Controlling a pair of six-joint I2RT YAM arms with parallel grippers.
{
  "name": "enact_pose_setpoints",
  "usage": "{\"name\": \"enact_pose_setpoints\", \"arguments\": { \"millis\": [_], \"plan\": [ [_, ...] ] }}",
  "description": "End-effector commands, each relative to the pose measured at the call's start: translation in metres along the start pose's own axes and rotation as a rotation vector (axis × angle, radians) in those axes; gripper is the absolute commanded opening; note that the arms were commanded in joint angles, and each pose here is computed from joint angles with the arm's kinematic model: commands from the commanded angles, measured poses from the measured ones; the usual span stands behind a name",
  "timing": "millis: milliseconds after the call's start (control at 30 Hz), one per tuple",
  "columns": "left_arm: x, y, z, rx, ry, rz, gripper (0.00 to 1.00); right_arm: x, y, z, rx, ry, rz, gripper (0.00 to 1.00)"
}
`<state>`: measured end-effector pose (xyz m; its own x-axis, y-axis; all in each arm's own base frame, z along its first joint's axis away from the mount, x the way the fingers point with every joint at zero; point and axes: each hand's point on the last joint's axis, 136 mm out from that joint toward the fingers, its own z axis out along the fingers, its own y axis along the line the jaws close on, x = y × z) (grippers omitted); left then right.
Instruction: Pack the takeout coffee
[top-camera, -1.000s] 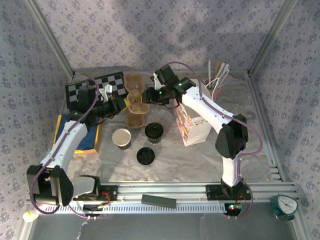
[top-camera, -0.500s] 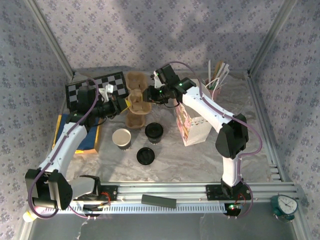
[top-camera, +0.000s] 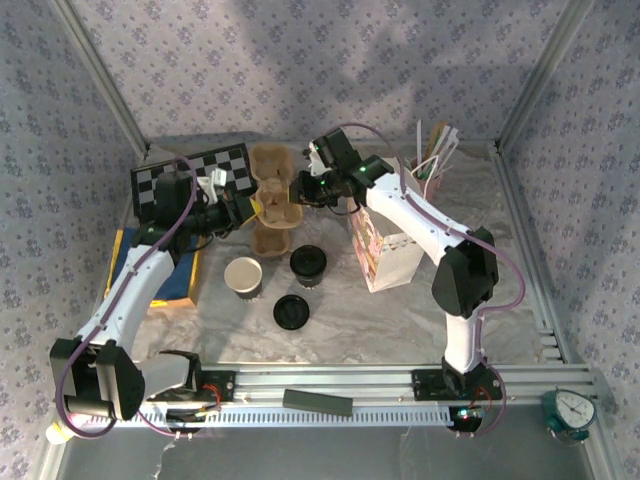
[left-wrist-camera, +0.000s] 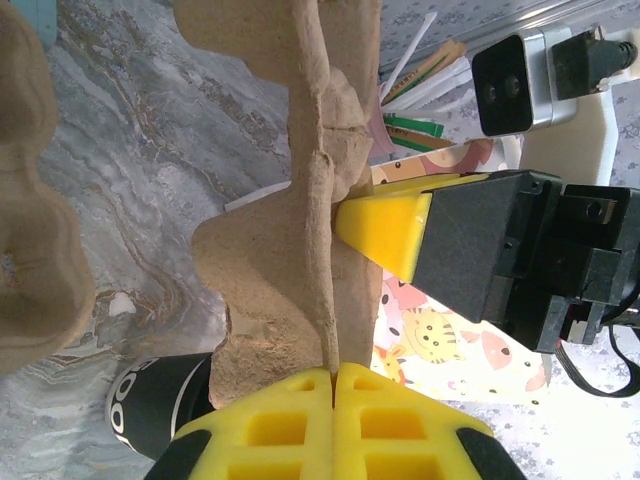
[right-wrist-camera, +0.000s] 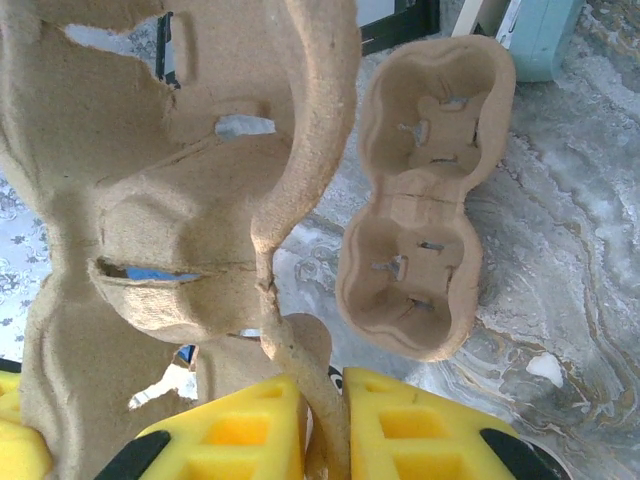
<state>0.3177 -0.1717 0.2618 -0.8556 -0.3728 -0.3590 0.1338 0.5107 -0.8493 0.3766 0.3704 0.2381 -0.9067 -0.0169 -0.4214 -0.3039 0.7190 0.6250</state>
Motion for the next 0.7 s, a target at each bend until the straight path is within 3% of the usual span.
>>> {"name": "enact_pose_setpoints", "arguments": {
  "millis": [0, 67, 267, 333, 500, 667],
  "plan": [
    [-0.007, -0.024, -0.013, 0.028, -0.032, 0.06, 0.12, -0.007, 0.013, -0.02, -0.03, -0.044, -0.02, 0.13],
    [-0.007, -0.019, -0.016, 0.011, -0.039, 0.051, 0.22, -0.008, 0.013, -0.023, -0.03, -0.055, -0.022, 0.08],
    [-0.007, -0.013, -0.02, -0.007, -0.053, 0.036, 0.4, -0.009, 0.014, -0.03, -0.02, -0.074, -0.028, 0.07],
    [-0.004, -0.012, -0.017, -0.011, -0.038, 0.039, 0.51, -0.009, 0.013, -0.03, -0.017, -0.076, -0.03, 0.07],
    [0.004, -0.015, -0.008, -0.036, -0.002, 0.082, 0.59, -0.01, 0.018, -0.031, 0.004, -0.096, -0.07, 0.07],
    [0.007, -0.013, -0.002, -0.073, 0.01, 0.101, 0.52, -0.009, 0.02, -0.035, 0.033, -0.113, -0.1, 0.08]
  ]
}}
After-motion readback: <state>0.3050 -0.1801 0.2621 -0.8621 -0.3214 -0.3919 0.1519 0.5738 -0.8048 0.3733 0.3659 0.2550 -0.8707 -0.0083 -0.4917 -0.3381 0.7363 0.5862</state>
